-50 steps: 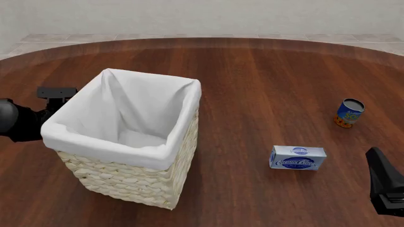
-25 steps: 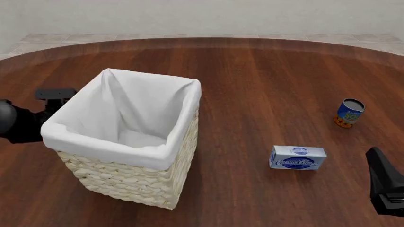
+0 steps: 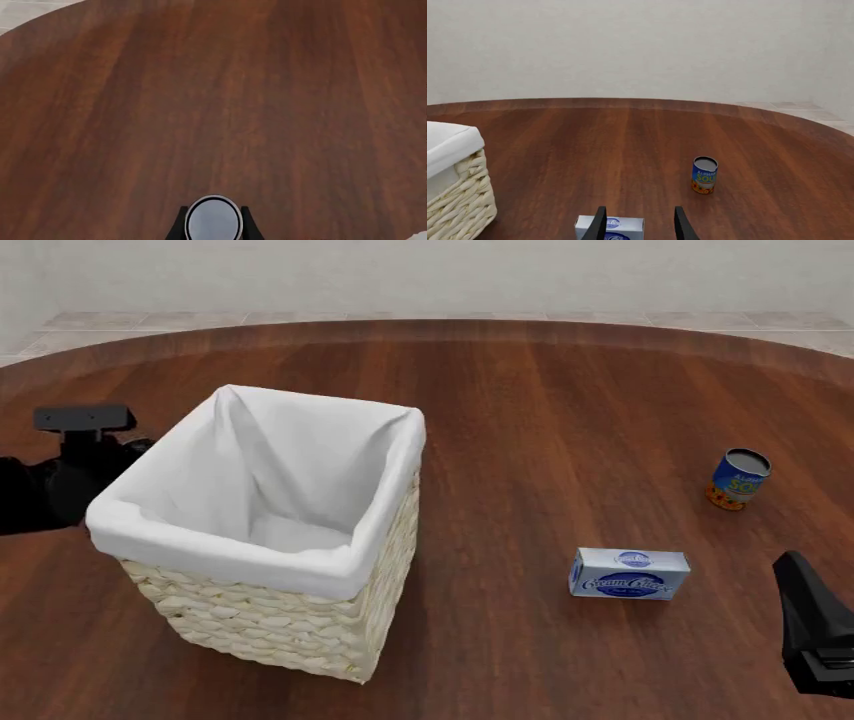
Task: Pick up the tomato sauce, and put it in the basket.
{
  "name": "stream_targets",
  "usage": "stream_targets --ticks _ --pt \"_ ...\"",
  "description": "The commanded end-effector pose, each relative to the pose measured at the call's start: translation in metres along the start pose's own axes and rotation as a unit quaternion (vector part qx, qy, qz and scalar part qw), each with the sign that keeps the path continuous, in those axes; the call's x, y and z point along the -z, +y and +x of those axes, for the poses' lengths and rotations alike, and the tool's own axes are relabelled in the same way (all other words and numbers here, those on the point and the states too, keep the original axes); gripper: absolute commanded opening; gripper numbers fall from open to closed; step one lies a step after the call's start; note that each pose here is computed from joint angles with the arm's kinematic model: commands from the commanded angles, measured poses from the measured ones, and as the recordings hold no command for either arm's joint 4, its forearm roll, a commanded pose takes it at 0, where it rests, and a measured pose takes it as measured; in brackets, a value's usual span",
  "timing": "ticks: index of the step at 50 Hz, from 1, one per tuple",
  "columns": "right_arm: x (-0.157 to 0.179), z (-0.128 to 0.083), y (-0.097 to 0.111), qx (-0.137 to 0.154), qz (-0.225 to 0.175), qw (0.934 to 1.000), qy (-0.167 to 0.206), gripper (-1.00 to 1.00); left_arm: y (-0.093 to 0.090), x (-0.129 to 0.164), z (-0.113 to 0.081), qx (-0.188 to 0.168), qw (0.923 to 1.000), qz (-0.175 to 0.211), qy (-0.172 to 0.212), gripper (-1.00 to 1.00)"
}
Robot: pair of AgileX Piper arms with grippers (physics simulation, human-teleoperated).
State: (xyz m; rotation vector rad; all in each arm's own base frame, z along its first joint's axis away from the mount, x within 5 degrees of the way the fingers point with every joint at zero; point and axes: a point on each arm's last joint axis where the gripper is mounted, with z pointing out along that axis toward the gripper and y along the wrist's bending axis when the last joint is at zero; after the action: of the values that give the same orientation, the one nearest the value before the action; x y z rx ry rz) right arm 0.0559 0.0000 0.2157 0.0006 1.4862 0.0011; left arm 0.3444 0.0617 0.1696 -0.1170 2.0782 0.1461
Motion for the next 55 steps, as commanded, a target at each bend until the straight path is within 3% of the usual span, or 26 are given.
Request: stream_targets --ticks 1,32,55 --pt "0.0 0.0 0.0 0.0 0.0 1.0 0.0 1.0 0.008 0.018 -0.013 -0.008 0.9997 -0.011 -0.018 -1.0" --pt "0.0 0.0 0.0 0.0 0.0 1.0 0.0 1.0 0.016 0.069 -0.038 -0.002 0.998 -0.025 -0.057 -1.0" --pt "0.0 0.0 0.0 0.0 0.0 1.0 0.0 1.0 0.006 0.126 -0.071 0.004 0.9946 -0.009 -0.103 -1.0"
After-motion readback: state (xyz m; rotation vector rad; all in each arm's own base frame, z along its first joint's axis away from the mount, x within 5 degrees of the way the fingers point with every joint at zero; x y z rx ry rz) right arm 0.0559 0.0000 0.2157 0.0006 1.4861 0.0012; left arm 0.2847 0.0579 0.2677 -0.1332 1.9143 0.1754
